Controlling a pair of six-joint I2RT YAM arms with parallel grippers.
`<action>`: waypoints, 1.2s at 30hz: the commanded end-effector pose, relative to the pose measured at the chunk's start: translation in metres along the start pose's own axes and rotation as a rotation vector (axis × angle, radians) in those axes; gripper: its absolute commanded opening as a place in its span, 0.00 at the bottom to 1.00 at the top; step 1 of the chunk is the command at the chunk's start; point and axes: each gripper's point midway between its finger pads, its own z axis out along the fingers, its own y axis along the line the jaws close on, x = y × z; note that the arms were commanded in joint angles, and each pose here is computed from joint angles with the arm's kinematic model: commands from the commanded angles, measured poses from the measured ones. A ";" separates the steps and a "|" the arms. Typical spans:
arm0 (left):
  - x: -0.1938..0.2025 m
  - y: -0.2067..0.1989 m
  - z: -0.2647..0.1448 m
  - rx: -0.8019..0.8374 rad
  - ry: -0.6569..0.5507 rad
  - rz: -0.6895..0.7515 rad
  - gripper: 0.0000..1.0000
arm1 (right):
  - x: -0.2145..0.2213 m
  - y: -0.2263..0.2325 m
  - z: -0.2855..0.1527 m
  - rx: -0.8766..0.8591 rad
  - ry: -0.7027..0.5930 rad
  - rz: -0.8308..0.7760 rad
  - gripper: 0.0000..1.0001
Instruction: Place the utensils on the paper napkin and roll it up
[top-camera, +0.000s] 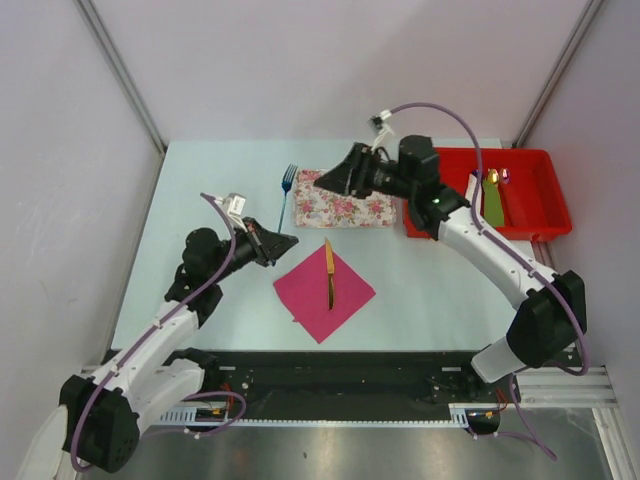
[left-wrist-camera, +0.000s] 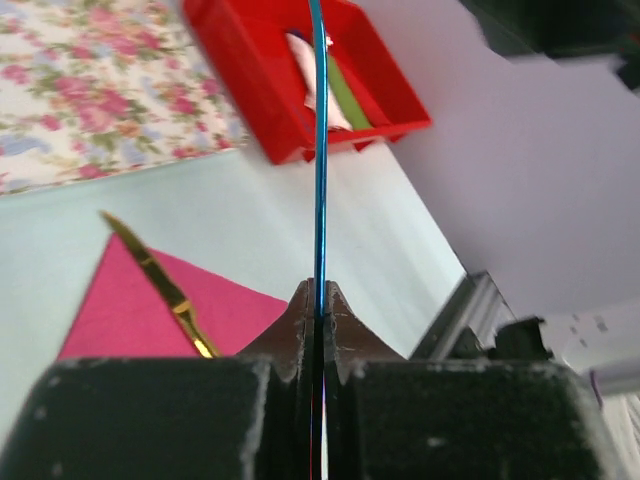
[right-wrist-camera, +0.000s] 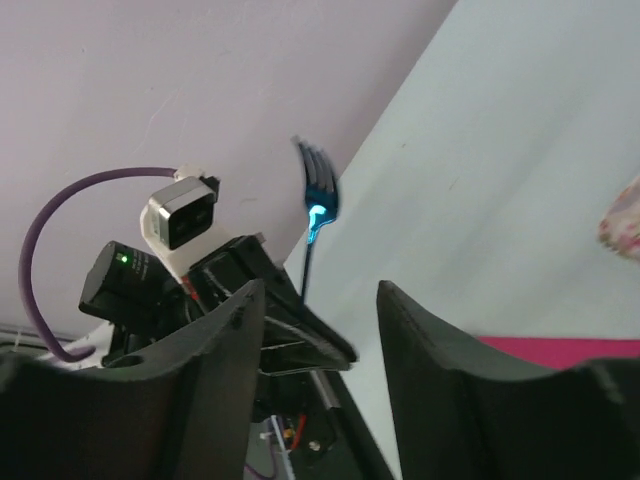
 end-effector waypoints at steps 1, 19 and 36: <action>-0.017 0.013 0.004 -0.143 -0.059 0.003 0.00 | 0.008 0.020 0.025 0.170 -0.053 0.129 0.45; -0.003 0.013 -0.005 -0.162 -0.054 0.032 0.00 | 0.059 0.005 0.073 0.268 0.008 0.172 0.36; 0.008 0.010 -0.006 -0.125 -0.033 0.008 0.00 | 0.049 0.013 0.084 0.224 -0.024 0.136 0.36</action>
